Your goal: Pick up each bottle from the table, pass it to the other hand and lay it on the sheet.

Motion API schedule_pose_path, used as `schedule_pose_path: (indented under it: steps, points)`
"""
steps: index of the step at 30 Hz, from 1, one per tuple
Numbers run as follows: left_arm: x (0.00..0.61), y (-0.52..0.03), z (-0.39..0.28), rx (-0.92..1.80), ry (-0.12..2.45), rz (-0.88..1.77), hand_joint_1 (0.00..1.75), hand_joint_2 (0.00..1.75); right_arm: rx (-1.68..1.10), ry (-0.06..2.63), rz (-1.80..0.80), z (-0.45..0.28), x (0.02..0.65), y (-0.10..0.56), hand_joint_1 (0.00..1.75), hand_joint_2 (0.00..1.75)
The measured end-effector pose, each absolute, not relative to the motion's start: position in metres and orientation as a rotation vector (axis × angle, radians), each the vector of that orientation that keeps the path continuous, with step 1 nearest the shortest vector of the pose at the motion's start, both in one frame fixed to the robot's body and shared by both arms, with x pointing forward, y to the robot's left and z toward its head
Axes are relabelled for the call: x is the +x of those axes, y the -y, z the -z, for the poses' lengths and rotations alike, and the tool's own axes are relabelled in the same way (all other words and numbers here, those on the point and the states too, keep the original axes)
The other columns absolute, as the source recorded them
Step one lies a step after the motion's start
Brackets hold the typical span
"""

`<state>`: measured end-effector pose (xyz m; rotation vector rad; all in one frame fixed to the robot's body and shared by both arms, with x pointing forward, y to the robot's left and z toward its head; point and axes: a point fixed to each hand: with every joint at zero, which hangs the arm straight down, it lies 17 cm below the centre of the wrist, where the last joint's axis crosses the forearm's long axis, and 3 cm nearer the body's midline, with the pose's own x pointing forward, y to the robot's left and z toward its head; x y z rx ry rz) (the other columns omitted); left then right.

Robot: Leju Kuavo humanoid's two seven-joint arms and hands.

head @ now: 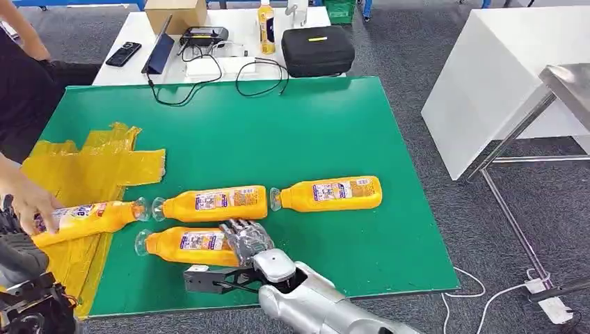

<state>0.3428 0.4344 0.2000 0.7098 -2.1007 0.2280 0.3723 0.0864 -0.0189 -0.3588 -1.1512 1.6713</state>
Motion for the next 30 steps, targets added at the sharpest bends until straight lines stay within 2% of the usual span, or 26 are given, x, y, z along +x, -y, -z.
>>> schedule_pose_path:
  steps: [3, 4, 5, 6, 17, 27, 30]
  points:
    - [0.343, -0.434, -0.200, 0.707, 2.102, -0.232, 0.00, 0.00, -0.374, 1.115, -1.707, 0.026, 0.370, -0.082, 0.00, 1.75]
    - [0.344, -0.433, -0.200, 0.706, 2.101, -0.232, 0.00, 0.00, -0.378, 1.116, -1.712, 0.025, 0.371, -0.082, 0.05, 1.75]
    - [0.344, -0.433, -0.200, 0.705, 2.103, -0.232, 0.00, 0.00, -0.381, 1.113, -1.718, 0.026, 0.371, -0.082, 0.84, 1.75]
    - [0.344, -0.433, -0.201, 0.704, 2.103, -0.233, 0.00, 0.00, -0.386, 1.105, -1.724, 0.027, 0.371, -0.081, 1.75, 1.75]
    - [0.355, -0.433, -0.207, 0.698, 2.120, -0.257, 0.00, 0.00, -0.404, 1.059, -1.752, 0.033, 0.370, -0.077, 1.75, 1.75]
    - [0.358, -0.429, -0.204, 0.642, 2.127, -0.277, 0.00, 0.00, -0.343, 1.223, -1.585, 0.018, 0.376, -0.088, 1.75, 1.75]
    - [0.359, -0.425, -0.199, 0.532, 2.137, -0.310, 0.00, 0.00, -0.304, 1.312, -1.503, 0.011, 0.378, -0.091, 1.75, 1.75]
